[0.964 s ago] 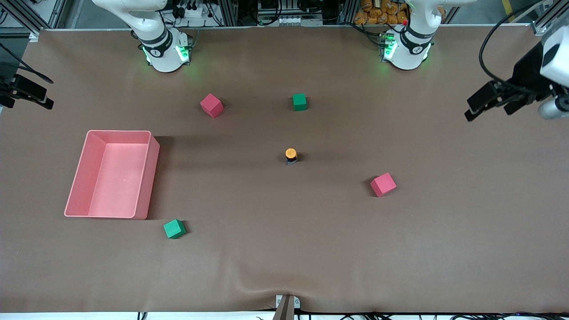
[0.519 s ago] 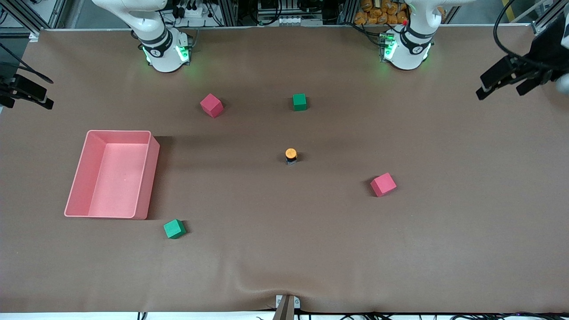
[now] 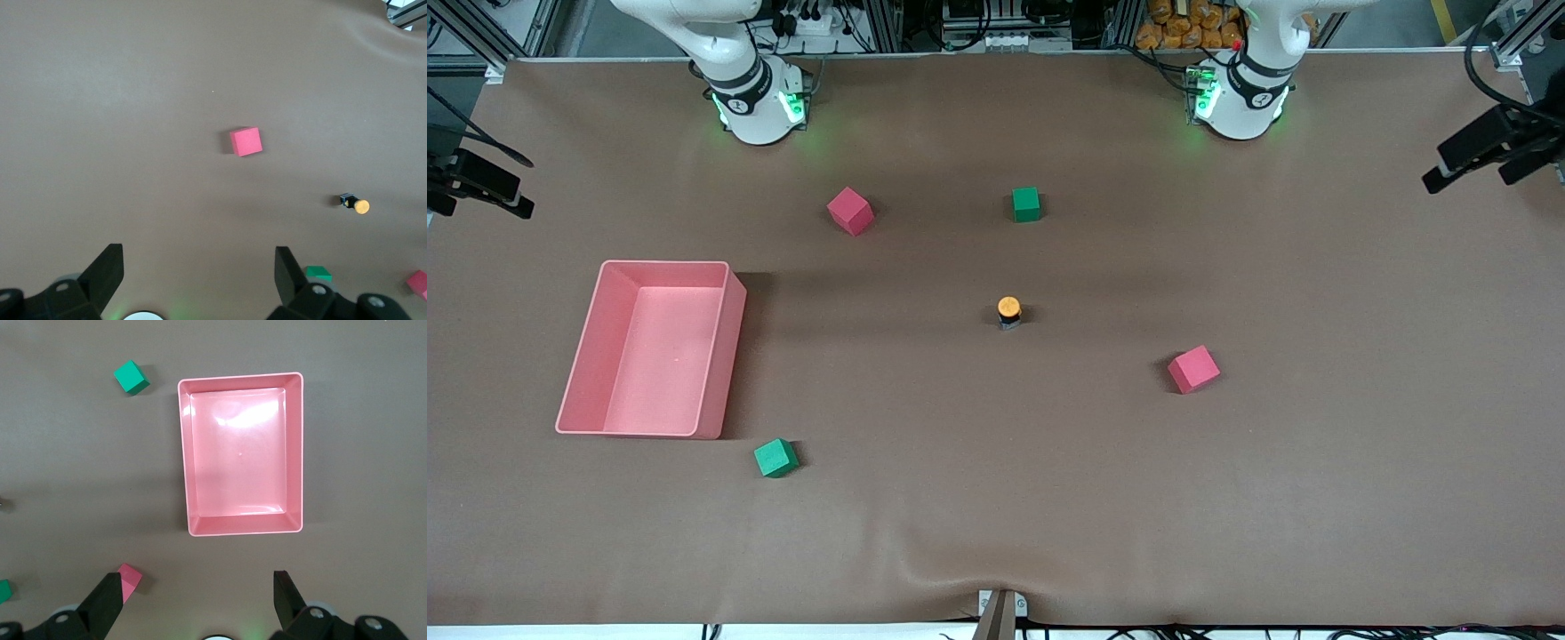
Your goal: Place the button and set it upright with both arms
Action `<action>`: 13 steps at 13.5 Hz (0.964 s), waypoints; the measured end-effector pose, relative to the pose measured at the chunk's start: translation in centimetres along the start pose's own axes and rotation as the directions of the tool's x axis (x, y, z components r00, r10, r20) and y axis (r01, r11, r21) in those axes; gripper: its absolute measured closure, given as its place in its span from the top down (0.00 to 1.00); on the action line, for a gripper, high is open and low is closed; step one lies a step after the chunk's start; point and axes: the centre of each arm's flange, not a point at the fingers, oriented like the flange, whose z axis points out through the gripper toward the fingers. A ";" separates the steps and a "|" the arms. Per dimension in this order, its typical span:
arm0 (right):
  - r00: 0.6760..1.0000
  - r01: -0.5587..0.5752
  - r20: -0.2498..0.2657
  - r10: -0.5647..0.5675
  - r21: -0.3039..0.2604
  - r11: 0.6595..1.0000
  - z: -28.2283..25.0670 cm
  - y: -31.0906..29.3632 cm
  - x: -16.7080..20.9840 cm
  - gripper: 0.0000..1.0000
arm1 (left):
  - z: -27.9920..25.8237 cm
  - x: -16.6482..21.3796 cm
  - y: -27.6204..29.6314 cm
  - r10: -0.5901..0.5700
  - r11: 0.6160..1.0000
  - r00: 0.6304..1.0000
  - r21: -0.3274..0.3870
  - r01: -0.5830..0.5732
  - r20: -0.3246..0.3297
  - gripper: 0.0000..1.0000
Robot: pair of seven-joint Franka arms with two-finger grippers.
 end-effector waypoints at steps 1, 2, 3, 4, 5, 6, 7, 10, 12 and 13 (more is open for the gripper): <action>1.000 0.000 0.000 0.000 0.000 1.000 0.0 0.0 0.0 1.00 | 0.1 0.1 -0.1 0.010 1.000 1.000 0.000 -0.010 0.001 1.00; 1.000 0.000 0.000 0.000 0.000 1.000 0.0 0.0 0.0 1.00 | 0.2 0.2 -0.2 0.014 1.000 1.000 0.014 -0.014 -0.001 1.00; 1.000 0.000 0.000 0.000 0.000 1.000 0.0 0.0 0.0 1.00 | 0.5 0.3 -0.5 0.011 0.999 1.000 0.042 -0.011 -0.004 1.00; 1.000 0.000 0.000 0.000 0.000 1.000 0.0 0.0 0.0 1.00 | 0.9 0.6 -0.8 0.007 0.998 1.000 0.063 -0.007 -0.006 1.00; 1.000 0.000 0.000 0.000 0.000 1.000 0.0 0.0 0.0 1.00 | 1.6 1.1 -0.9 0.005 0.998 1.000 0.070 -0.005 -0.010 1.00; 1.000 0.000 0.000 0.000 0.000 1.000 0.0 0.0 0.0 1.00 | 2.2 1.5 -1.1 0.003 0.997 1.000 0.072 -0.002 -0.012 1.00; 1.000 0.000 0.000 0.000 0.000 1.000 0.0 0.0 0.0 1.00 | 2.6 1.8 -1.3 -0.002 0.997 1.000 0.072 0.003 -0.010 1.00; 1.000 0.000 0.000 0.000 0.000 1.000 0.0 0.0 0.0 1.00 | 2.9 2.2 -2.6 -0.028 0.997 1.000 0.067 0.028 -0.007 1.00; 1.000 0.000 0.000 0.000 0.000 1.000 0.0 0.0 0.0 1.00 | 2.9 2.3 -3.4 -0.040 0.997 0.999 0.065 0.040 -0.006 1.00; 1.000 0.000 0.000 0.000 0.000 1.000 0.0 0.0 0.0 1.00 | 3.0 2.3 -3.5 -0.033 0.997 0.999 0.065 0.033 -0.003 1.00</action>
